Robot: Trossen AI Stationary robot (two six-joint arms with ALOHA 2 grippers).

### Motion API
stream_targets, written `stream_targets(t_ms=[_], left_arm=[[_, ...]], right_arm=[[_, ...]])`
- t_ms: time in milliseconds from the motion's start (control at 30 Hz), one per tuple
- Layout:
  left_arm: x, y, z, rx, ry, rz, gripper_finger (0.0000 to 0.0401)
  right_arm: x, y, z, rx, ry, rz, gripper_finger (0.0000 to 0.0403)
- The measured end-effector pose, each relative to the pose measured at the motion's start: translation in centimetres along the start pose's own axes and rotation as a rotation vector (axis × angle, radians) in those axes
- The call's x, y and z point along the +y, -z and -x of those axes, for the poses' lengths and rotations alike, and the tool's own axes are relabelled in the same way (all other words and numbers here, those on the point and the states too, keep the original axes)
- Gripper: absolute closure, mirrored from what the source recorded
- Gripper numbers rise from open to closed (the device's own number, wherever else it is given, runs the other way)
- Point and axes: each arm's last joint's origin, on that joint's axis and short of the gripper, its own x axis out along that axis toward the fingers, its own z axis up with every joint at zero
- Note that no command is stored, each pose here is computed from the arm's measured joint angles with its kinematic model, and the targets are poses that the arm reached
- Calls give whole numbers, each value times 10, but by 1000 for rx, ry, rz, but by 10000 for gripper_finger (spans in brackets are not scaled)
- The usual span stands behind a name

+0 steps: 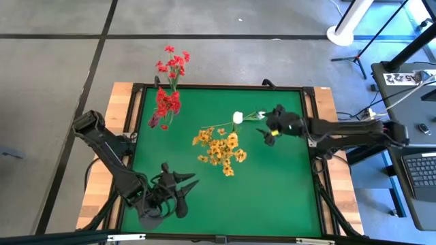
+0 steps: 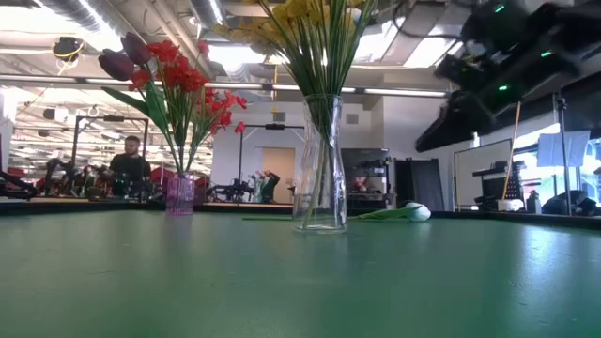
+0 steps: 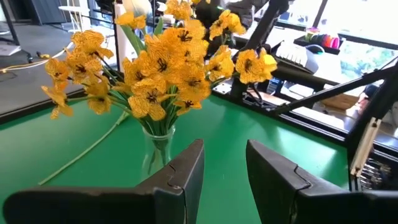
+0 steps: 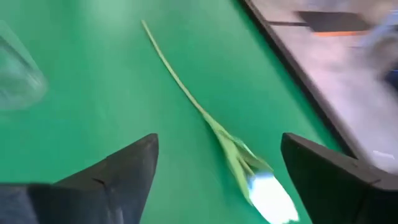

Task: Sort flowers into vase by color
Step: Put the white flower into the transparent vase

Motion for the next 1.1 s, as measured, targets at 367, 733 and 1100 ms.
stream_targets(t_ms=[367,733,1100], left_arm=[[3,-1,-10,18,-15,-33,287],[3,-1,-9,21,-11,-25,287],[1,-1,-8,51,21,-5,287]], right_arm=[[-55,12,-61,96,-191,-137,136],[-56,20,-115,268,-224,-53,142],[-53,32,-125,388,-210,-52,222]])
